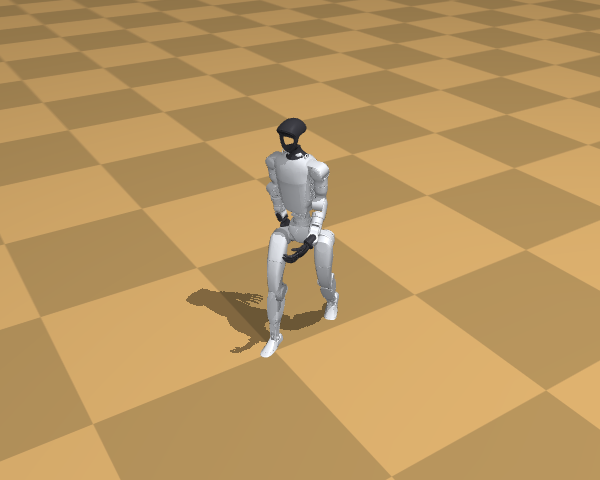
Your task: Walk run
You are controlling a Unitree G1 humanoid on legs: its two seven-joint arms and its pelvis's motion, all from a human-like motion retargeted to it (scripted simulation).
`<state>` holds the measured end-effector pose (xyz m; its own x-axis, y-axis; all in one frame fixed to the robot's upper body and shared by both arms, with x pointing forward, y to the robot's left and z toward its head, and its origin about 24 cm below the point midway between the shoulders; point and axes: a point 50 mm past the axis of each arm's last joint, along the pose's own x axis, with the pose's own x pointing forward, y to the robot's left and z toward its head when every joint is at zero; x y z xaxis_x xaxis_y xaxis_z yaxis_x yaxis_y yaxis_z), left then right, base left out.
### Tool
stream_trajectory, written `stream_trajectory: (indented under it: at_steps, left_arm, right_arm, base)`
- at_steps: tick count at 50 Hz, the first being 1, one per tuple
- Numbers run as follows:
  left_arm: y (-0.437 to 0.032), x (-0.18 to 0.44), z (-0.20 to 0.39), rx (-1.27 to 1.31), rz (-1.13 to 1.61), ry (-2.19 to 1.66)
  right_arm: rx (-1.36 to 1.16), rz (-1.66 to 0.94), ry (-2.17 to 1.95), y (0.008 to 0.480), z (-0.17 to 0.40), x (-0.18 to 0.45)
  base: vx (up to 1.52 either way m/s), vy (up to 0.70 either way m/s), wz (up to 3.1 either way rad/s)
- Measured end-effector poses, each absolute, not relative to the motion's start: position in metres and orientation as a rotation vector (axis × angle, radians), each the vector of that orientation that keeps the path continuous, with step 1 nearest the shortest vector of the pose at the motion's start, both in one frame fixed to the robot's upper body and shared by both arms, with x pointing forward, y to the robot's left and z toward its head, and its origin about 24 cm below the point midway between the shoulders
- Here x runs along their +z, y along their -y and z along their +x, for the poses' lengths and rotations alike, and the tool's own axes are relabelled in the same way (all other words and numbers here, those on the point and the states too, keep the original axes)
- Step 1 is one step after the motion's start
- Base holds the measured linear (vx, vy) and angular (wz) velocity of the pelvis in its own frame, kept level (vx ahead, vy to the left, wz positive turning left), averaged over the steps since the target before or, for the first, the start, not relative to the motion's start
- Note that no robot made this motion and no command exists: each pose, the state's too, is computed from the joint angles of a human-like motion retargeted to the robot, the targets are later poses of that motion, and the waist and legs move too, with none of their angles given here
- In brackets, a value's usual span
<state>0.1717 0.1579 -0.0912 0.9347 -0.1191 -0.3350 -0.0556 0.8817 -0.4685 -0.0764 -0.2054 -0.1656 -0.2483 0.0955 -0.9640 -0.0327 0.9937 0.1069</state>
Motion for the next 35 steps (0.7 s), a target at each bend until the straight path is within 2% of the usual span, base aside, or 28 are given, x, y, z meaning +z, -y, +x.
stream_trajectory:
  at_steps: [7, 14, 21, 25, 28, 35]
  left_arm:
    - [-0.156, -0.088, 0.176, -0.067, -0.514, -0.338]
    - [-0.164, -0.081, 0.179, -0.094, -0.442, -0.300]
    - [-0.162, -0.080, 0.177, -0.052, -0.475, -0.286]
    - [-0.164, -0.083, 0.174, -0.019, -0.485, -0.296]
    - [-0.168, -0.085, 0.171, 0.001, -0.475, -0.316]
    - [-0.182, -0.090, 0.165, 0.036, -0.467, -0.344]
  right_arm:
    - [0.140, -0.223, -1.545, 0.221, 0.045, -0.170]
    - [0.141, -0.475, -1.132, 0.226, 0.173, -0.139]
    - [0.116, -0.519, -0.844, 0.219, 0.242, -0.102]
    - [0.114, -0.496, -0.825, 0.213, 0.239, -0.104]
    - [0.144, -0.461, -0.932, 0.207, 0.208, -0.125]
    - [0.231, -0.383, -1.434, 0.201, 0.060, -0.174]
  base:
    - [0.62, -0.47, -0.26]
    - [0.63, -0.40, -0.67]
    - [0.71, -0.34, -0.54]
    - [0.80, -0.29, -0.26]
    - [0.82, -0.26, -0.62]
    - [1.06, -0.23, -0.26]
